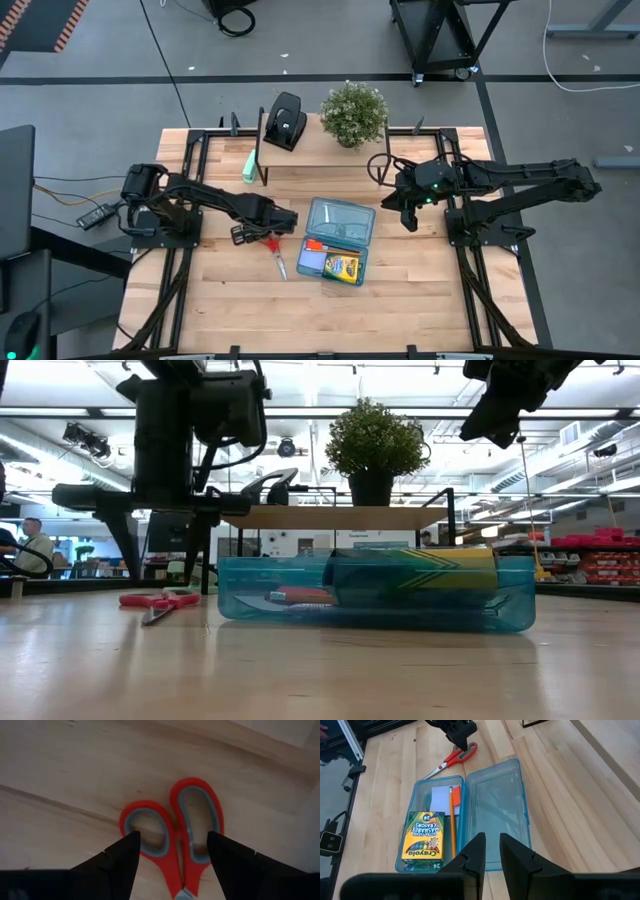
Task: Pack school essentials
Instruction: Put the orange scissor into the blue supply box
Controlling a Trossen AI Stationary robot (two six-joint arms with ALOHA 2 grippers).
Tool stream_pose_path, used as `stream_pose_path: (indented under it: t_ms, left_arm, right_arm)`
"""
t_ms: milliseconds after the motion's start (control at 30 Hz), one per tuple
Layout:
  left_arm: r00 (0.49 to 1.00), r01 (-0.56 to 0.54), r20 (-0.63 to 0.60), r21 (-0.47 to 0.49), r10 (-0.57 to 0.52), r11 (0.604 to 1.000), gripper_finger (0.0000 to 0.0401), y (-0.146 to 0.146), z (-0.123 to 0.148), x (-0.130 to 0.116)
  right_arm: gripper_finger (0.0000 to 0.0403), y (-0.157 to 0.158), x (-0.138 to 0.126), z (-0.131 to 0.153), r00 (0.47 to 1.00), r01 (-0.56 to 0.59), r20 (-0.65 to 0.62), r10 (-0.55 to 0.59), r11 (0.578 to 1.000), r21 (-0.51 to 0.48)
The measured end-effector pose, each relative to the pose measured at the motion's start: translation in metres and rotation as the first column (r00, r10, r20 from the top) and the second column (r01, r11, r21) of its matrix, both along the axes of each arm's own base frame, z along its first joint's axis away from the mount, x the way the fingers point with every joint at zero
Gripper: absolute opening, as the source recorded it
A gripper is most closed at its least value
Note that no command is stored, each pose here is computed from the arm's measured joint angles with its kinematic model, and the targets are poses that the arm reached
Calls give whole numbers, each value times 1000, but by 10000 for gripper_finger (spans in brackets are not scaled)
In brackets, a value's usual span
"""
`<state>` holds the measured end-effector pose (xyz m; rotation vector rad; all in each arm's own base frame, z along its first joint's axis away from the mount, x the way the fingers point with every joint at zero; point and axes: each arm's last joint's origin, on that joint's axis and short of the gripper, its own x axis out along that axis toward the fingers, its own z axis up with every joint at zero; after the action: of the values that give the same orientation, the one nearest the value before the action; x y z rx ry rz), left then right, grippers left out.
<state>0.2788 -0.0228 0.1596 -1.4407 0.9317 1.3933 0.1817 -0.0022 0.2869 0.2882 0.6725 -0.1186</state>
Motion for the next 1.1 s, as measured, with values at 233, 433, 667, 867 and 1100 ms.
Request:
stream_pose_path:
  t_ms: [233,433,667,867,1100]
  left_arm:
    - [1000,10,-27,-29,-11,1000,240,-1,-12,4]
    - [999,15,-29,-50,-17,999,240,-2,-21,9]
    - [998,58,-29,-64,-60,996,235,-2,-24,11]
    - [997,76,-23,-66,-78,995,199,1,-24,12]
    - [996,81,-22,-64,-83,995,137,1,-25,12]
  right_arm:
    - [64,0,0,0,1000,-2,-1,2,1000,-2]
    - [64,0,-1,-1,1000,-2,-12,2,1000,-2]
    - [64,0,-1,-1,1000,-2,-13,2,1000,-2]
    - [64,0,-1,-1,1000,-2,-14,2,1000,-2]
    - [64,0,-1,-1,1000,-2,-14,2,1000,-2]
